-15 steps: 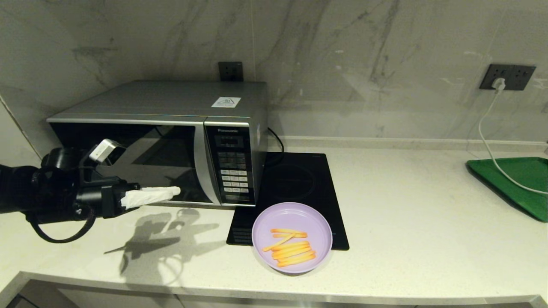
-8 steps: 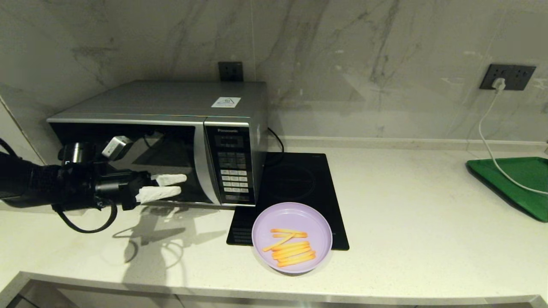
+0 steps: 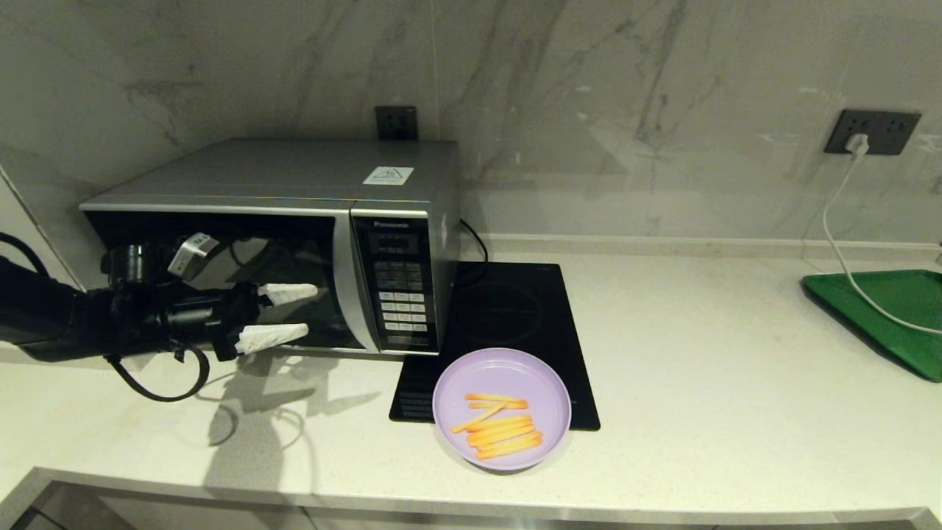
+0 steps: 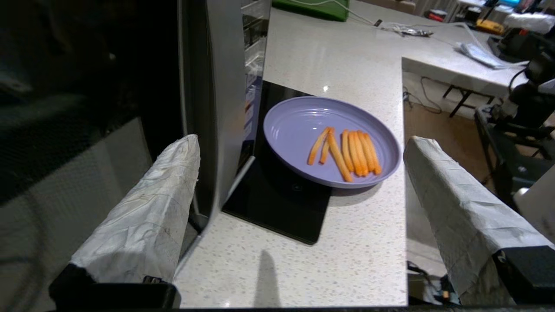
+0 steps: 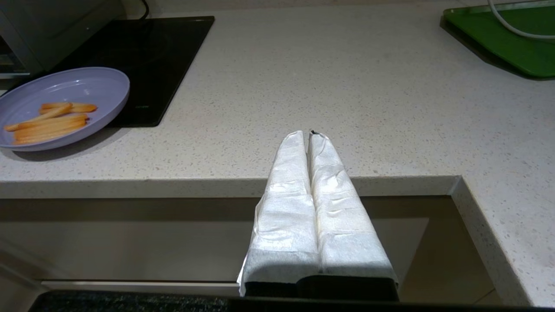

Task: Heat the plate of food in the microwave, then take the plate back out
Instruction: Open the microwave oven

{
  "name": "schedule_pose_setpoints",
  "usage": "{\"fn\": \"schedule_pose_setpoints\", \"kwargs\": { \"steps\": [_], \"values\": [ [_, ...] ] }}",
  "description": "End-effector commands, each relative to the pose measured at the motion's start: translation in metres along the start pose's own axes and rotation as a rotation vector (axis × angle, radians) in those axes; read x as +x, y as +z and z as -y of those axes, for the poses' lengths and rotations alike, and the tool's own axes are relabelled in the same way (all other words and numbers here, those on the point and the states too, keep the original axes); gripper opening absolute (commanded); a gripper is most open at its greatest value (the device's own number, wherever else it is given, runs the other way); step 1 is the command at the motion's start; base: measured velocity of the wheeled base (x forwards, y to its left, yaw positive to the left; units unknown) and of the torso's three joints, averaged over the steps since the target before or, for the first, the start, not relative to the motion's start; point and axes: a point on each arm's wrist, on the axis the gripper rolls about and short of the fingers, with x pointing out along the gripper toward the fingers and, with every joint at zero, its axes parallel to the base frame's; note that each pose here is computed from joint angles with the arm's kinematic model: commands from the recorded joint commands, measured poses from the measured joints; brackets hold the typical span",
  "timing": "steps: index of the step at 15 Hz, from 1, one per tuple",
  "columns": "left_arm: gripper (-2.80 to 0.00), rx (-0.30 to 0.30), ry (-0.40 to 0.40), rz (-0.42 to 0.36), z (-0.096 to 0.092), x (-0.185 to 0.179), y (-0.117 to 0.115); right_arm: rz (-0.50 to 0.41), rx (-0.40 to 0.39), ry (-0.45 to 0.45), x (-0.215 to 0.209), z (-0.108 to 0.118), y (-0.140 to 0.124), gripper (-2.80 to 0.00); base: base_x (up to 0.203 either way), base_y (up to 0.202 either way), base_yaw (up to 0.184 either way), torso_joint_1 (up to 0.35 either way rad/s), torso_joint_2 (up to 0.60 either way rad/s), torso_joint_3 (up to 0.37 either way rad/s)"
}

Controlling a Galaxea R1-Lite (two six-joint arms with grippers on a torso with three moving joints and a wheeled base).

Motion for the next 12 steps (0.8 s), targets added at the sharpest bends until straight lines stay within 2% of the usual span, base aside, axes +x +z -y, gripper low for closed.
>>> {"fn": "schedule_pose_setpoints", "kwargs": {
  "steps": [1,4,12],
  "values": [
    [0.00,0.032,-0.012,0.006,-0.002,0.002,0.000,0.001,0.001,0.001,0.000,0.000,0.000,-2.80,0.000,0.000,0.000,0.000,0.00,0.000],
    [0.00,0.048,-0.040,0.005,-0.001,0.013,-0.001,-0.001,0.001,0.000,0.000,0.000,0.000,-2.80,0.000,0.000,0.000,0.000,0.00,0.000],
    [0.00,0.029,-0.067,0.001,0.001,0.024,-0.011,0.001,0.001,0.001,0.000,0.000,0.000,-2.80,0.000,0.000,0.000,0.000,0.00,0.000]
  ]
}}
